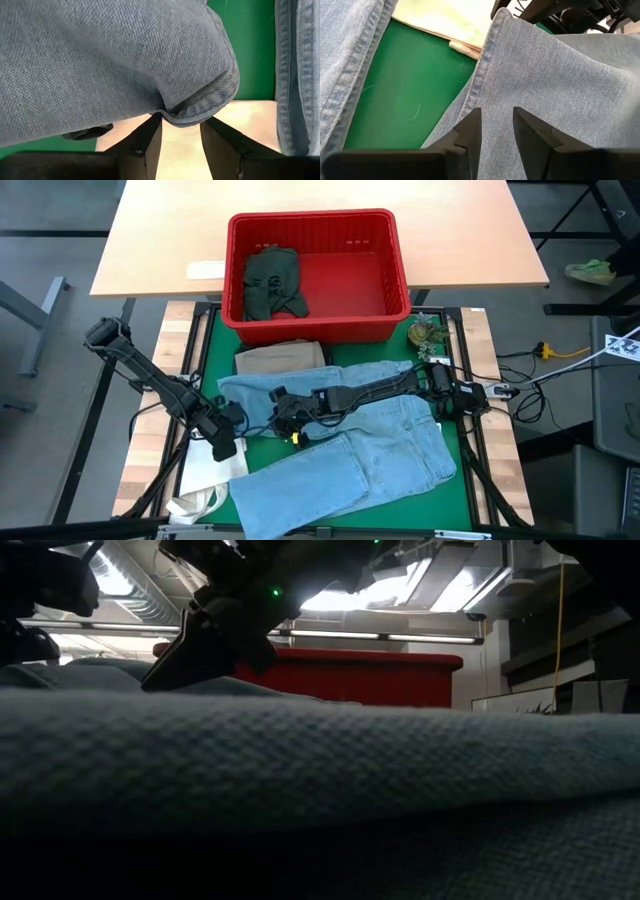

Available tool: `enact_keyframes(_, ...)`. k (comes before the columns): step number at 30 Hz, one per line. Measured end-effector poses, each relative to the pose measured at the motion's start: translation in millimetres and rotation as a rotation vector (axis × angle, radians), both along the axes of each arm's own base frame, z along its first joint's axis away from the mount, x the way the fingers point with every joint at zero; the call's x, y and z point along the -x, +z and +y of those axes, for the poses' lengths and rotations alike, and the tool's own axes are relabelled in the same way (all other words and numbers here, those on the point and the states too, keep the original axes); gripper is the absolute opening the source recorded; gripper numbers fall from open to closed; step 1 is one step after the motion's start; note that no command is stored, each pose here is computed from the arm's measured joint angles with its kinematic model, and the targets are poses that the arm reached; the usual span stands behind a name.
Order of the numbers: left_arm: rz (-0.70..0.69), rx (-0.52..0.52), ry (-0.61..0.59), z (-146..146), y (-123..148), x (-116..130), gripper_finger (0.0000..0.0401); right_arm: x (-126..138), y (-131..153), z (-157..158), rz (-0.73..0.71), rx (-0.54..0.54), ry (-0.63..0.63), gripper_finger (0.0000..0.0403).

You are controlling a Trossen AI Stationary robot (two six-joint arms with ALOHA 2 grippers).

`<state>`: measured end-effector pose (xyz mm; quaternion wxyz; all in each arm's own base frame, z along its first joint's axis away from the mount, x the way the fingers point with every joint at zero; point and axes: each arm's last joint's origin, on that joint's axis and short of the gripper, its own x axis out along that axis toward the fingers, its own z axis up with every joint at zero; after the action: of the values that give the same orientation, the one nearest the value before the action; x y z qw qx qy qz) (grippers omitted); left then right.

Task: Fold Laundry from Bin
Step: Fold the light blue pants

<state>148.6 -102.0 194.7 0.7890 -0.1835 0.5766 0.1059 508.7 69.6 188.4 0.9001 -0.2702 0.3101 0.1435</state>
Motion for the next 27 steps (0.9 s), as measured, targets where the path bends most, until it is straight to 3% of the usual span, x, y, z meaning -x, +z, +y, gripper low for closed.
enact_keyframes(9, 0.009, 0.062, 0.189, 0, 0, 0, 0.0011, 0, 0, 0, 0.0, 0.0, 0.0, 0.0113)
enact_keyframes(14, 0.034, 0.1, 0.367, 1, -1, 2, 0.0005, 0, 0, -1, -0.002, 0.015, -0.016, 0.0113)
enact_keyframes(19, 0.155, 0.073, 0.542, 8, -3, 13, 0.0003, 0, 4, -3, -0.015, 0.055, -0.066, 0.0113)
enact_keyframes(23, 0.278, 0.03, 0.625, 13, 0, 23, 0.0002, 1, 3, -9, -0.01, 0.132, -0.162, 0.0113)
enact_keyframes(27, 0.333, 0.007, 0.656, 14, 8, 26, 0.0002, 6, -4, -24, 0.093, 0.142, -0.229, 0.0113)
